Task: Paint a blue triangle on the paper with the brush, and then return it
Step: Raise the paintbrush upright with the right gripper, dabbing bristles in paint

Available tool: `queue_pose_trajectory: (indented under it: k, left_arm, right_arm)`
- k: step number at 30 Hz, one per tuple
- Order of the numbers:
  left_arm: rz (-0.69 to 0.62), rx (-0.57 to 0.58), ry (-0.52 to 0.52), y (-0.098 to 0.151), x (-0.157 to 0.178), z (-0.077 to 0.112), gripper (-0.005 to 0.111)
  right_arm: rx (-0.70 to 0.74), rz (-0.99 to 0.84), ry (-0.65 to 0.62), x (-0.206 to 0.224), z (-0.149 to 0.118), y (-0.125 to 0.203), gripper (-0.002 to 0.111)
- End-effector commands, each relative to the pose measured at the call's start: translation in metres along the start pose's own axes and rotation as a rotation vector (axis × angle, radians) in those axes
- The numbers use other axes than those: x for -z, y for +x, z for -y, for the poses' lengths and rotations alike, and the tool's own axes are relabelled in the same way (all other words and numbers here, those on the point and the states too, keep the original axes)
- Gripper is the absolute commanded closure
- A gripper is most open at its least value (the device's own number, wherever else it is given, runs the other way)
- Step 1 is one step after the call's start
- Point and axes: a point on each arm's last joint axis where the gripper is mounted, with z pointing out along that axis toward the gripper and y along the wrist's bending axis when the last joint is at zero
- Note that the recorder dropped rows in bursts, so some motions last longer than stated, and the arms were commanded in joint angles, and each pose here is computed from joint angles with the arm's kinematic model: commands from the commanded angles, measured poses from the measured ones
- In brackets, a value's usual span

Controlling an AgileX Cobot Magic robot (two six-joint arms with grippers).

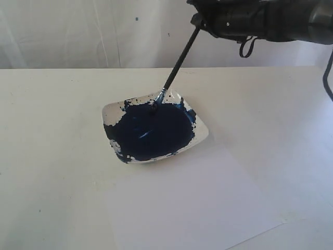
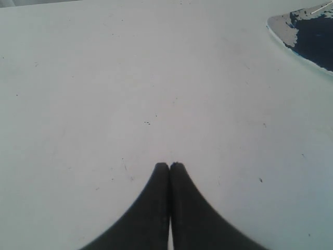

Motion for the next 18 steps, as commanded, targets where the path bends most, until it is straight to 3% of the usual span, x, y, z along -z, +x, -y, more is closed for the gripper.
queue_pose_trajectory:
  k: [1, 4, 9, 12, 18]
  left_arm:
    - [-0.011, 0.014, 0.010, 0.002, -0.001, 0.001, 0.107]
    - [-0.011, 0.014, 0.010, 0.002, -0.001, 0.001, 0.107]
    - [-0.011, 0.014, 0.010, 0.002, -0.001, 0.001, 0.107]
    - [-0.011, 0.014, 0.010, 0.002, -0.001, 0.001, 0.107]
    - [-0.011, 0.014, 0.010, 0.002, -0.001, 0.001, 0.107]
  right_arm:
    - [0.197, 0.015, -0.213, 0.006, -0.023, -0.004, 0.108]
    - [0.352, 0.024, -0.269, 0.008, -0.028, -0.002, 0.108]
    - [0.426, 0.031, -0.281, 0.008, -0.029, -0.002, 0.108]
    - [0.599, 0.043, -0.315, 0.006, -0.029, 0.002, 0.108]
    - [0.649, 0.006, -0.464, 0.001, -0.029, 0.019, 0.108]
